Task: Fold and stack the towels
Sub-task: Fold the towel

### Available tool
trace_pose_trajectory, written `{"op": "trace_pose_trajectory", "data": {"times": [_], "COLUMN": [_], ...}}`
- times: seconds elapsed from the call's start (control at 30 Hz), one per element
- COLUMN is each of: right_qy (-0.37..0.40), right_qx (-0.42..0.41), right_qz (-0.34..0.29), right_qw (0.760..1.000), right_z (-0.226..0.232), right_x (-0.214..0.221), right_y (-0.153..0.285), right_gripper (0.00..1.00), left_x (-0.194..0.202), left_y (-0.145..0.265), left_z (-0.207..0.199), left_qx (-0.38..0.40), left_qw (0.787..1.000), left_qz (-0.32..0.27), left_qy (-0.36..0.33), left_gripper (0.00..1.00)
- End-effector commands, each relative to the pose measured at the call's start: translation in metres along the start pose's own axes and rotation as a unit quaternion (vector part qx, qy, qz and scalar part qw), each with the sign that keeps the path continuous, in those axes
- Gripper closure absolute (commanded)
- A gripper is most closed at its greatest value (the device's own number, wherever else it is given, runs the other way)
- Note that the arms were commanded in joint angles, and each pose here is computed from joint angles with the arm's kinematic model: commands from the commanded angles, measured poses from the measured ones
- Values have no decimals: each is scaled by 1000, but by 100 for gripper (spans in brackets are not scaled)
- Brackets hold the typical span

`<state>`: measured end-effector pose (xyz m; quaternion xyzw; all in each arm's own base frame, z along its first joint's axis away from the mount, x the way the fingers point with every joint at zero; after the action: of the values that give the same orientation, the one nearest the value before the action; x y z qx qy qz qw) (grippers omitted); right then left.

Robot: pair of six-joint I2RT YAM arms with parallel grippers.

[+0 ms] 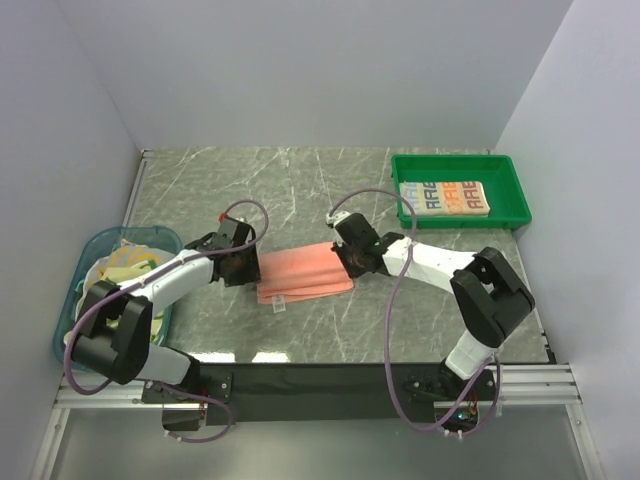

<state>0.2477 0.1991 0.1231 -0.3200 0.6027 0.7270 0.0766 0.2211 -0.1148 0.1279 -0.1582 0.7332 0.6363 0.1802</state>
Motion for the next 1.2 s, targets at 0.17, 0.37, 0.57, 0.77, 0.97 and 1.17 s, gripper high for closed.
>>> {"op": "trace_pose_trajectory", "data": {"times": [0.17, 0.37, 0.57, 0.77, 0.97, 1.17], "right_qy": [-10, -58, -174, -253, -270, -311], "right_qx": [-33, -78, -56, -45, -52, -52], "right_qz": [-10, -82, -121, -107, -59, -36], "right_qw": [999, 992, 976, 961, 960, 948], "right_z": [16, 23, 35, 39, 37, 24], "right_x": [-5, -25, -56, -54, -13, 26], "right_y": [49, 89, 72, 31, -2, -14], "right_gripper": [60, 55, 66, 66, 66, 66], "left_x": [-10, -31, -61, -68, -16, 35], "left_y": [52, 87, 64, 23, -14, -24], "left_z": [-3, -18, -55, -76, -64, -42], "left_qx": [-1, 51, 85, 70, 52, 42], "left_qw": [998, 989, 989, 994, 998, 996], "left_qz": [-67, -128, -115, -81, -28, -13], "left_qy": [18, 44, 37, 20, 39, 83], "left_gripper": [23, 21, 36, 41, 50, 50]}}
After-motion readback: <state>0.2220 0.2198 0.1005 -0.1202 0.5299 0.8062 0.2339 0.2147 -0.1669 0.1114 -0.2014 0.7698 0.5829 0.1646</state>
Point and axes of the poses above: each gripper's point midway between its finger pads, its own y axis back along the fingers, its own z axis along the line the jaws close on, x = y × z, the point moved 10 cm from there along y, back along the fingers, and after that the axes turned 12 degrees about -y, right-handed, at the moved point
